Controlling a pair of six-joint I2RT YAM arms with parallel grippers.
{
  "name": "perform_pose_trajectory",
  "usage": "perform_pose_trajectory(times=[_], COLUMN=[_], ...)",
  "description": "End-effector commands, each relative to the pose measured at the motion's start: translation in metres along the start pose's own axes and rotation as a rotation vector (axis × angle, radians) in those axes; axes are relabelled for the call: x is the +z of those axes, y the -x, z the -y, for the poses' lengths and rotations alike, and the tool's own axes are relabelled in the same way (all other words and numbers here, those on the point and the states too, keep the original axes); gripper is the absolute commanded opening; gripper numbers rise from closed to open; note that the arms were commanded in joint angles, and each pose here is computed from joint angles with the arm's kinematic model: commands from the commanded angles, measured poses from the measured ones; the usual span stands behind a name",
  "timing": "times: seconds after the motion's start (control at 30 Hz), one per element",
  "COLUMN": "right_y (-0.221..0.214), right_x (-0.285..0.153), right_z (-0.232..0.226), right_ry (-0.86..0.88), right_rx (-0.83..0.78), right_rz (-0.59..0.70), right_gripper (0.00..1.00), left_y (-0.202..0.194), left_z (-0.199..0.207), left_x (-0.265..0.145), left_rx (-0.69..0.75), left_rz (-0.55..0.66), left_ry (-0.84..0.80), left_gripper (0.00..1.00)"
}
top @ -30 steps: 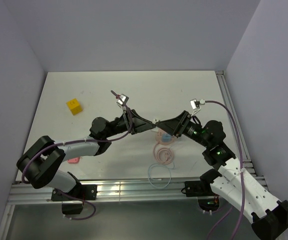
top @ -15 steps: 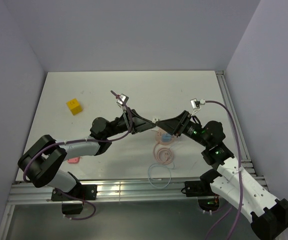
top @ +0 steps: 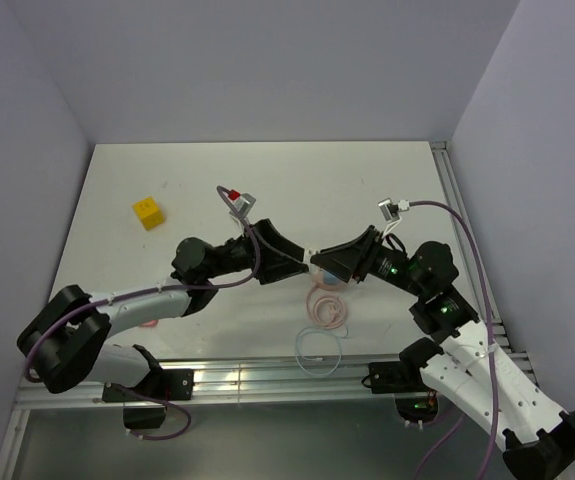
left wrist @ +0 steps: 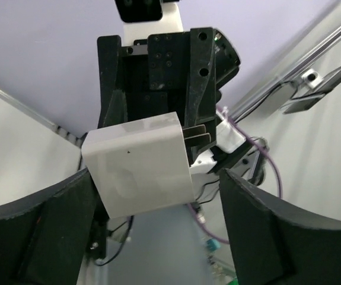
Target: Insert the plug
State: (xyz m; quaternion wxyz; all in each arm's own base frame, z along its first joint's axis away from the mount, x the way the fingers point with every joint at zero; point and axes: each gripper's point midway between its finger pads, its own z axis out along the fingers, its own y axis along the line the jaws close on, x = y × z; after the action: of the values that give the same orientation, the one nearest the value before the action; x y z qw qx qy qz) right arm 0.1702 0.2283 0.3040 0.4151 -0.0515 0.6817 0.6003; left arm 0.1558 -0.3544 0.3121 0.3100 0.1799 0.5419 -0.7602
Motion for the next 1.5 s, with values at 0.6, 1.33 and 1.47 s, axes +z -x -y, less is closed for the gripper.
perform_pose_trajectory(times=[0.6, 1.33, 1.47], right_y=[0.004, -0.024, -0.026], right_x=[-0.008, 0.013, 0.014], right_z=[0.013, 0.009, 0.006], right_ry=[-0.139, -0.245, -0.241], right_rx=[-0.399, -0.623, -0.632], right_rz=[-0.149, -0.310, -0.318], right_gripper=[0.00, 0.00, 0.00], left_y=[0.051, -0.020, -0.033], left_z=[-0.030, -0.042, -0.046], left_x=[-0.029, -0.025, -0.028], left_rx=[0.017, -0.180, -0.204], left_rz=[-0.087, -0.343, -0.376], left_ry=[0.555, 0.540, 0.536], left_gripper=[0.98, 0.81, 0.74])
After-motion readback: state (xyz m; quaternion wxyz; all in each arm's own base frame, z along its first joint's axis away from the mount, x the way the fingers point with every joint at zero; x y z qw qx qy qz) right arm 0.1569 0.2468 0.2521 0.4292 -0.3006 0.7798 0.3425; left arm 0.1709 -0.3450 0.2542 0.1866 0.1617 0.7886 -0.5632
